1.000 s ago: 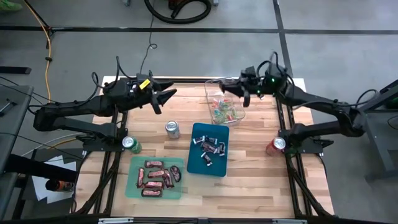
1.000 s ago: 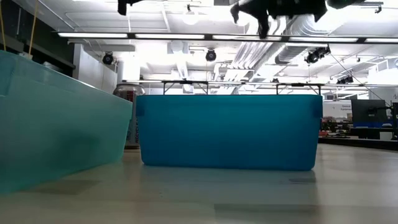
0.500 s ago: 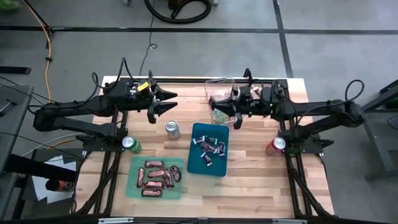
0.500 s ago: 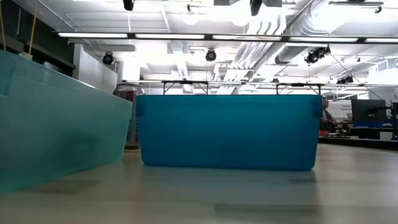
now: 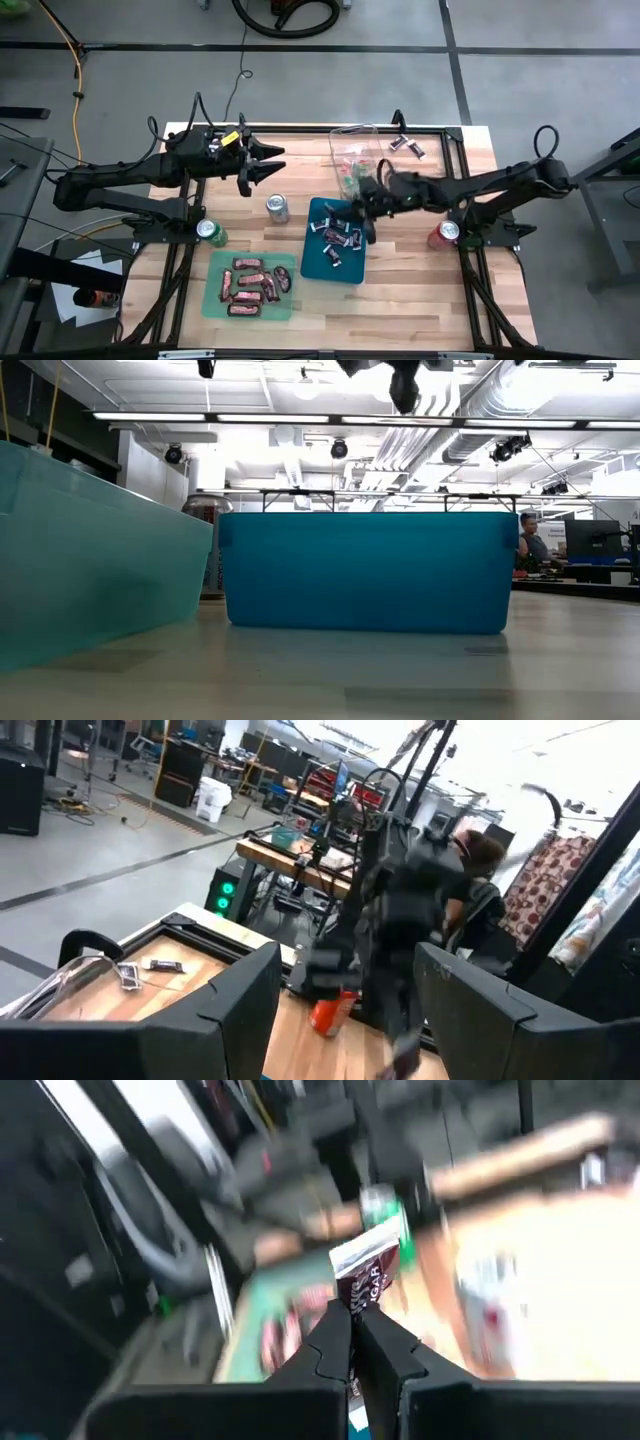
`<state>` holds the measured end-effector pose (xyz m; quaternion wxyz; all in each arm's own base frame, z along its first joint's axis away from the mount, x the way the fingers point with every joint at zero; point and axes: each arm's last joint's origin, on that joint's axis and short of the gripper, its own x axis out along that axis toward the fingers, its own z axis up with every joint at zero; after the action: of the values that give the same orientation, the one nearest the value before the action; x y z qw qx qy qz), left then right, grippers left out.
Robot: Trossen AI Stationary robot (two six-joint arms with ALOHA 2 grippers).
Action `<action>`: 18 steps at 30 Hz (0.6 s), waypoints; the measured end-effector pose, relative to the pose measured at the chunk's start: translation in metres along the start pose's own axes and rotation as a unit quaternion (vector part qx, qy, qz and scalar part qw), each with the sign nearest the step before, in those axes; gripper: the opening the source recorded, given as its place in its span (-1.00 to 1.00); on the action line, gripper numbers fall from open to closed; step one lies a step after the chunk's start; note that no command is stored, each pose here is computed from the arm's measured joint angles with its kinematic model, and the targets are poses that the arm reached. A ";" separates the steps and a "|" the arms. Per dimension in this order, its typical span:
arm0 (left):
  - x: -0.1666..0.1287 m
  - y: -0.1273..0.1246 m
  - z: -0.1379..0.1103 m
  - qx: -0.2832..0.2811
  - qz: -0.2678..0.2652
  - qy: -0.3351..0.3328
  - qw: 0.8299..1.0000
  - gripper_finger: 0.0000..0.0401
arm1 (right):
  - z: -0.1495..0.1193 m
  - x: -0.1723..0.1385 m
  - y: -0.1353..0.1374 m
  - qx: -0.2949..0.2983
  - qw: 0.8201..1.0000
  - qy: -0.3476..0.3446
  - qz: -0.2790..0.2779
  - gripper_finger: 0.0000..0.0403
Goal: Sort candy
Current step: Put the brown-white chocolate into the blue bin
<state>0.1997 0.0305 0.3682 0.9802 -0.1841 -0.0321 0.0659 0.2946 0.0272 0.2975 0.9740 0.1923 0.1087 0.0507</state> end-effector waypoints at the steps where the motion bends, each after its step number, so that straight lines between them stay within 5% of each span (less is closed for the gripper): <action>1: 0.000 0.000 0.000 0.000 0.001 0.000 1.000 0.08 | -0.006 0.000 0.000 0.002 1.000 0.028 -0.007 -1.00; 8: 0.000 0.002 0.001 0.000 0.032 -0.013 0.999 0.08 | -0.035 0.000 -0.003 0.003 0.987 0.157 -0.046 -1.00; 18: 0.000 0.002 0.000 0.000 0.040 -0.012 0.999 0.08 | -0.071 0.030 -0.017 -0.018 0.971 0.231 -0.056 -0.94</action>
<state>0.1993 0.0329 0.3676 0.9762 -0.1846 -0.0368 0.1073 0.3082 0.0418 0.2215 0.9270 0.1511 0.3407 0.0417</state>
